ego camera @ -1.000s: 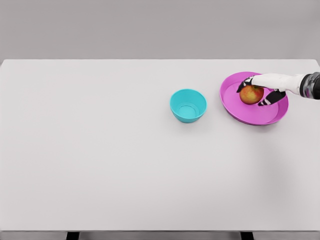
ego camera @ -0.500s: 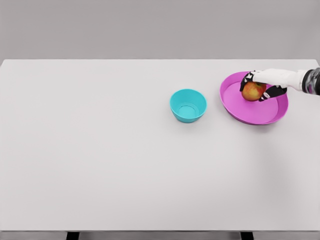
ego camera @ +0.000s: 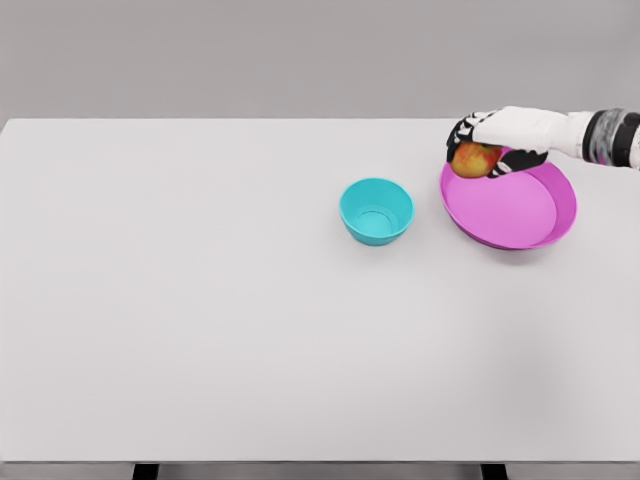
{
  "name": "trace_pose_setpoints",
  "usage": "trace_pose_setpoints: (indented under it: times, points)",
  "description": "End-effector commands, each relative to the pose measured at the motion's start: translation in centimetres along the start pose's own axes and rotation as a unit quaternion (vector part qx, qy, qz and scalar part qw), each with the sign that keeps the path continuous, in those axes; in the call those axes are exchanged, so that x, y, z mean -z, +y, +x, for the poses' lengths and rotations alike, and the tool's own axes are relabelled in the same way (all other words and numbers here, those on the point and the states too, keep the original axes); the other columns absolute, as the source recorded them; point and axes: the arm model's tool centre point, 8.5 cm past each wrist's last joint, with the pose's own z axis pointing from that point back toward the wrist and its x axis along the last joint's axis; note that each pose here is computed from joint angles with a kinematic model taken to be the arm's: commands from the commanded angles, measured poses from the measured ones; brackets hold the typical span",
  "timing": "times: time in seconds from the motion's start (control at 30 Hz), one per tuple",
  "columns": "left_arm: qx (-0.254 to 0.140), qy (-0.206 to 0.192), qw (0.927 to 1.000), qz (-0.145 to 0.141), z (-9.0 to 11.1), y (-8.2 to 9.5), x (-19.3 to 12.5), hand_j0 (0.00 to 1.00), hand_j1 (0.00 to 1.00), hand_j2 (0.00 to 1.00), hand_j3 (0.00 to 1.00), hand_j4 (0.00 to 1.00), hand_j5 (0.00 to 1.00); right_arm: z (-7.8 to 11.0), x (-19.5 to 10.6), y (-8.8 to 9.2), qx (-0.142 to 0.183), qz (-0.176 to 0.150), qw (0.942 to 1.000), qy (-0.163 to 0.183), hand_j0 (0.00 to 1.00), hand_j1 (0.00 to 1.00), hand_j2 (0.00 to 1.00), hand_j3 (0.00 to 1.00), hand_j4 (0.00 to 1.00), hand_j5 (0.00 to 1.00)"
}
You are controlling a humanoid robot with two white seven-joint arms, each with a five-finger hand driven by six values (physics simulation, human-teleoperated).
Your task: Put the apple from the pink plate into the blue bowl with your right arm
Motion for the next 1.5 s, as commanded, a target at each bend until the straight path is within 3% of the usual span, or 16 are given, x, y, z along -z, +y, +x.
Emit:
trace_pose_setpoints:
  times: [0.0,0.07,0.23,0.37,0.67,0.83,1.17,1.2,1.23,1.27,1.47]
  points:
    - [0.0,0.0,1.0,0.0,0.0,0.0,0.0,1.0,1.0,1.0,1.0,1.0,1.0,1.4,0.2,-1.1,-0.016,-0.011,0.9996,-0.019,0.46,0.46,0.46,0.46,0.46,0.46]
    - [0.0,0.0,1.0,0.0,0.0,0.0,0.0,1.0,1.0,1.0,1.0,1.0,1.0,2.2,0.3,-1.7,-0.027,-0.016,0.9991,-0.029,0.46,0.46,0.46,0.46,0.46,0.46]
    - [0.0,0.001,1.0,0.0,-0.1,0.0,0.0,1.0,1.0,1.0,1.0,1.0,1.0,6.3,1.7,-3.1,-0.063,-0.031,0.9944,-0.079,0.46,0.46,0.46,0.46,0.46,0.46]
    - [0.0,0.0,1.0,0.0,0.0,0.0,0.0,1.0,1.0,1.0,1.0,1.0,1.0,8.2,3.5,-2.6,-0.063,-0.027,0.992,-0.106,0.46,0.46,0.46,0.46,0.46,0.46]
    - [0.0,0.0,1.0,0.0,0.0,0.0,0.0,1.0,1.0,1.0,1.0,1.0,1.0,9.2,4.8,-0.6,-0.062,0.0,0.9907,-0.121,0.46,0.46,0.46,0.46,0.46,0.46]
    - [0.0,0.0,1.0,0.0,0.0,0.0,0.0,1.0,1.0,1.0,1.0,1.0,1.0,10.1,5.0,-1.0,-0.07,-0.005,0.9889,-0.131,0.46,0.46,0.46,0.46,0.46,0.46]
    - [0.0,0.0,1.0,0.0,0.0,0.0,0.0,1.0,1.0,1.0,1.0,1.0,1.0,10.6,5.4,-0.1,-0.071,0.01,0.9877,-0.139,0.48,0.48,0.48,0.48,0.48,0.48]
    - [0.0,0.0,1.0,0.0,0.0,0.0,0.0,1.0,1.0,1.0,1.0,1.0,1.0,10.6,5.4,-0.1,-0.071,0.01,0.9878,-0.138,0.55,0.55,0.55,0.55,0.55,0.55]
    - [0.0,0.001,1.0,0.0,-0.1,0.0,0.0,1.0,1.0,1.0,1.0,1.0,1.0,10.5,5.5,-0.1,-0.068,0.01,0.9886,-0.134,0.82,0.82,0.82,0.82,0.82,0.82]
    - [0.0,0.0,1.0,0.0,0.0,0.0,0.0,1.0,1.0,1.0,1.0,1.0,1.0,10.5,5.5,-0.2,-0.069,0.01,0.9885,-0.134,1.0,1.0,1.0,1.0,1.0,1.0]
    - [0.0,0.0,1.0,0.0,0.0,0.0,0.0,1.0,1.0,1.0,1.0,1.0,1.0,10.5,5.5,-0.2,-0.069,0.01,0.9884,-0.135,1.0,1.0,1.0,1.0,1.0,1.0]
